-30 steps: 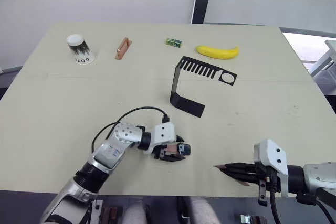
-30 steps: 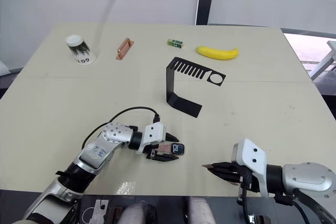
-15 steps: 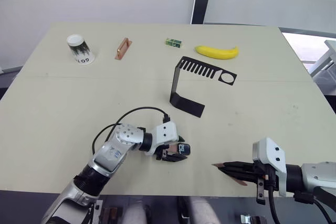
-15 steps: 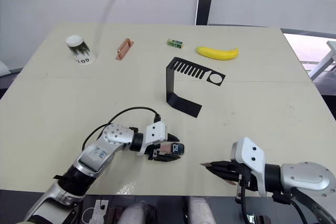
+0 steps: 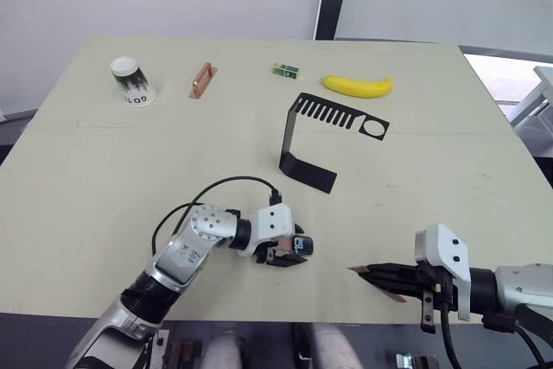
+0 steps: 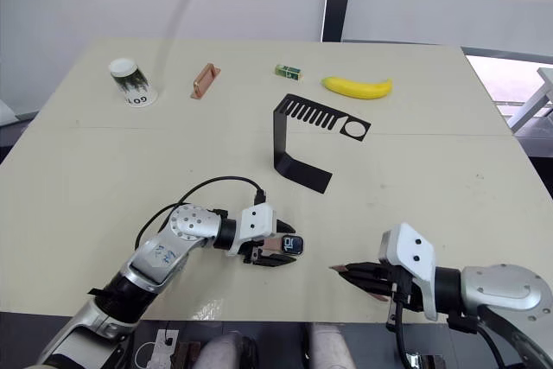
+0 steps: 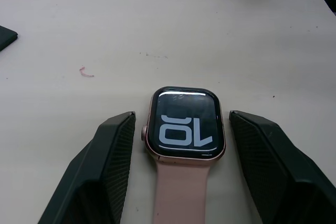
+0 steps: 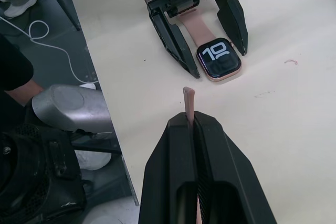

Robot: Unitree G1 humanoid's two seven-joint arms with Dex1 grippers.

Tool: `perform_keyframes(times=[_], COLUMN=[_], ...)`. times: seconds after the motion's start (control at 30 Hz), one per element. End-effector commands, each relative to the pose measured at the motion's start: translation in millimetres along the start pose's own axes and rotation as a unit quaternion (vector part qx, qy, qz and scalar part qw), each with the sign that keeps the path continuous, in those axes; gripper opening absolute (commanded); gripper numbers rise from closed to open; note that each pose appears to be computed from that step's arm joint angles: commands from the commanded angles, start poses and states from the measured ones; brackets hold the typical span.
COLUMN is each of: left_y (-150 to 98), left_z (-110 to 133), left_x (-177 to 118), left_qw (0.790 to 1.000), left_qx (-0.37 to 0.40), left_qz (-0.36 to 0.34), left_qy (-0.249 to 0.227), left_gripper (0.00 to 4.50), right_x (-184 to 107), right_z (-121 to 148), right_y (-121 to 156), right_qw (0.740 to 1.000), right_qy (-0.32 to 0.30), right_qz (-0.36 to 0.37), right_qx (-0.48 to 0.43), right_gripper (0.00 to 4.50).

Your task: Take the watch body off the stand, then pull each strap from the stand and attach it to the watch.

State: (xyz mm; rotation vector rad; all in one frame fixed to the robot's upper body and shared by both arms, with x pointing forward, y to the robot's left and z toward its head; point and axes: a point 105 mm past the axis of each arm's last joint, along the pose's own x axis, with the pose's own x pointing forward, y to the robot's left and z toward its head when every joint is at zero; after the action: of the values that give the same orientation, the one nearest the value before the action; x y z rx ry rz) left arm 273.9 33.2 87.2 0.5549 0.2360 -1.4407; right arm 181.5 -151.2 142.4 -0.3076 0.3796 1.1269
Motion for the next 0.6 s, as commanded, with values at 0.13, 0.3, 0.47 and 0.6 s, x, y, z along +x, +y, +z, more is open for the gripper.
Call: perform_keyframes(times=[0.13,0.3,0.47,0.6], left_y=[-1.8,0.1,7.2,17.2], left_z=[-3.8,-1.7,1.9,9.2], left_x=[0.5,2.1,-0.5,-7.0], left_qw=[1.0,1.0,1.0,0.994], left_qx=[0.006,0.005,-0.014,-0.105], left_qz=[-0.001,-0.001,-0.002,-0.02], left_qy=[0.012,0.007,0.001,-0.02], left_gripper=[3.12,1.88,1.6,1.6], right_x=[1.7,1.9,2.1,4.9], right_z=[5.3,6.5,10.4,20.5], right_y=[2.9,1.5,1.0,-2.2], right_qw=[1.0,1.0,0.999,0.997], right_qy=[-0.012,-0.014,-0.009,-0.011], right_qz=[0.005,0.004,0.002,-0.01], right_qx=[-0.008,-0.01,-0.034,-0.079], right_gripper=[0.0,0.0,0.0,0.0])
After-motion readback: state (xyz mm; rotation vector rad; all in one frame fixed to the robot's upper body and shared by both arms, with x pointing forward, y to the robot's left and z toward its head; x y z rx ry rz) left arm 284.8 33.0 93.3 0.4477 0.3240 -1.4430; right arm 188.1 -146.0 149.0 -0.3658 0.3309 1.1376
